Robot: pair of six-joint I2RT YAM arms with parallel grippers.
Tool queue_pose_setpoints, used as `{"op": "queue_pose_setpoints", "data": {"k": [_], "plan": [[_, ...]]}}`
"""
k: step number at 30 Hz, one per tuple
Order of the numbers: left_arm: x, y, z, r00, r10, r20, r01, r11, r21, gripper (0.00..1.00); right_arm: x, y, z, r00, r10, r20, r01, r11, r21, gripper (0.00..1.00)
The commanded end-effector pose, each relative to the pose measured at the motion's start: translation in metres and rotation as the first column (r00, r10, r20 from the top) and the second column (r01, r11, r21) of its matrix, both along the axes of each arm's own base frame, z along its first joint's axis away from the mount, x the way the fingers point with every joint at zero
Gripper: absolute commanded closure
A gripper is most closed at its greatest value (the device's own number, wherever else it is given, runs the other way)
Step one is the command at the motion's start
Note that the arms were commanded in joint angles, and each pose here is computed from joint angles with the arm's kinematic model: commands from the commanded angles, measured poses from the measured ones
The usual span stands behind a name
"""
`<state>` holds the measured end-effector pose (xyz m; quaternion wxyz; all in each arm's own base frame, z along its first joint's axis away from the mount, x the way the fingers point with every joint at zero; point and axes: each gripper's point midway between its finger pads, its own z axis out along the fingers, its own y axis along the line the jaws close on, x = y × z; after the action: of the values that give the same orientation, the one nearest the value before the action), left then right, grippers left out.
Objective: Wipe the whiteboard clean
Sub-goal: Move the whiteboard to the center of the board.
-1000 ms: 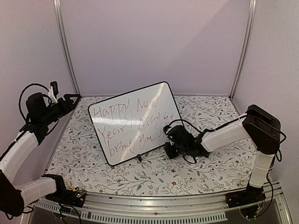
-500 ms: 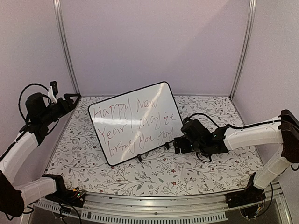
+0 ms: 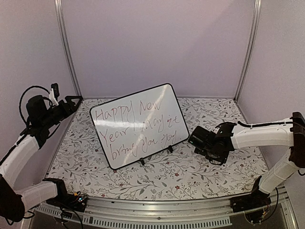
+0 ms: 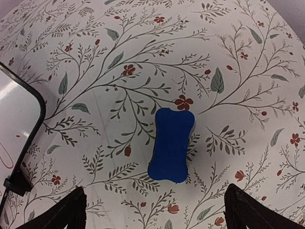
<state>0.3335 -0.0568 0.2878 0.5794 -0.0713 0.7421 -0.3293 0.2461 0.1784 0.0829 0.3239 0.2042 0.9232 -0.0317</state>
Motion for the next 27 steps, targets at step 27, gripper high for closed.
{"op": "queue_pose_setpoints", "data": {"k": [27], "plan": [[-0.002,-0.001,0.000,1.000,-0.015,0.017,0.015,1.000,-0.009,0.21,0.041,-0.024,-0.038,0.981,-0.194,0.020,0.194,0.981,-0.023,0.25]]}}
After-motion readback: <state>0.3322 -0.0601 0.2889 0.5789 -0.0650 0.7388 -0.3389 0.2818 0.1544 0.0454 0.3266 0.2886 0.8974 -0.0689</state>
